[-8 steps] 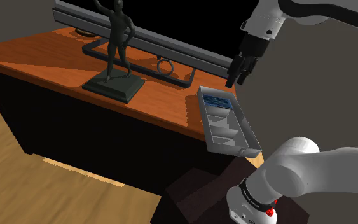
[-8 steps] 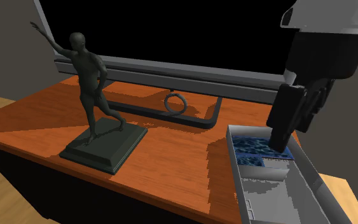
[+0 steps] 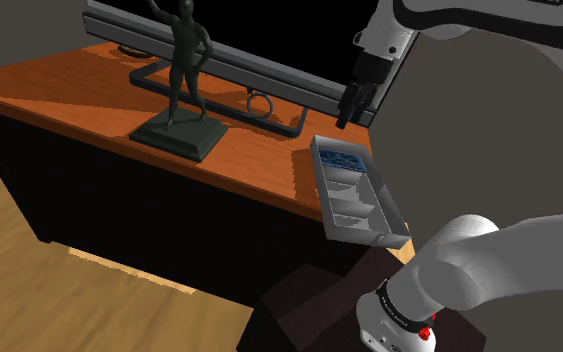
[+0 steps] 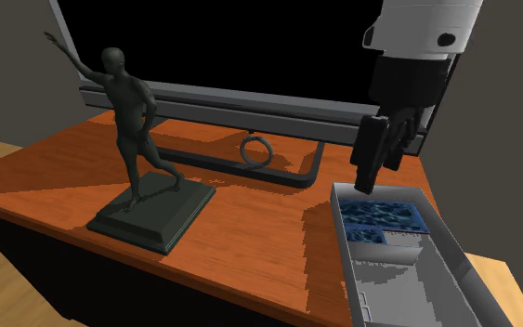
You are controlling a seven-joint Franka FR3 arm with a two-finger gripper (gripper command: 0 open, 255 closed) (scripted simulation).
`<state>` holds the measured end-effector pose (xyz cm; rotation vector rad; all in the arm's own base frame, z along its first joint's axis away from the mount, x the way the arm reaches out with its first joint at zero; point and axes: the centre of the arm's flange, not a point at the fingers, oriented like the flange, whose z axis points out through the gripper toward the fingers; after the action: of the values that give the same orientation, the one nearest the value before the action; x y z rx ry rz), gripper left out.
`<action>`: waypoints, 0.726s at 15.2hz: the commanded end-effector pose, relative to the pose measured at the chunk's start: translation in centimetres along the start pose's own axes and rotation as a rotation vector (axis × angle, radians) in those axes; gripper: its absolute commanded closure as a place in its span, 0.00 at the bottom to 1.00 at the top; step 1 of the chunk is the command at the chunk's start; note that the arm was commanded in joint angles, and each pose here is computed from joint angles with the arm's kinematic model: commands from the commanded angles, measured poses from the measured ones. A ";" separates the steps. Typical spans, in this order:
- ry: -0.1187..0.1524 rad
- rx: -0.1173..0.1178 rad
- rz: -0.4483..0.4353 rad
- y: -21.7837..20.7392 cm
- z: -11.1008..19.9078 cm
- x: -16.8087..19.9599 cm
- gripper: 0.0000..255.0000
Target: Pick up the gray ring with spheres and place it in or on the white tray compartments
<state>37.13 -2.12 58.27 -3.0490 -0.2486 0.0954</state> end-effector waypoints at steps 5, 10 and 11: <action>0.013 -0.021 -0.115 2.5 0.9 7.5 0.00; 0.024 -0.037 -0.210 4.1 1.6 13.6 0.00; 0.026 -0.040 -0.229 4.4 1.7 14.8 0.00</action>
<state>50.99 -4.00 55.39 -3.0362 -0.5687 0.0419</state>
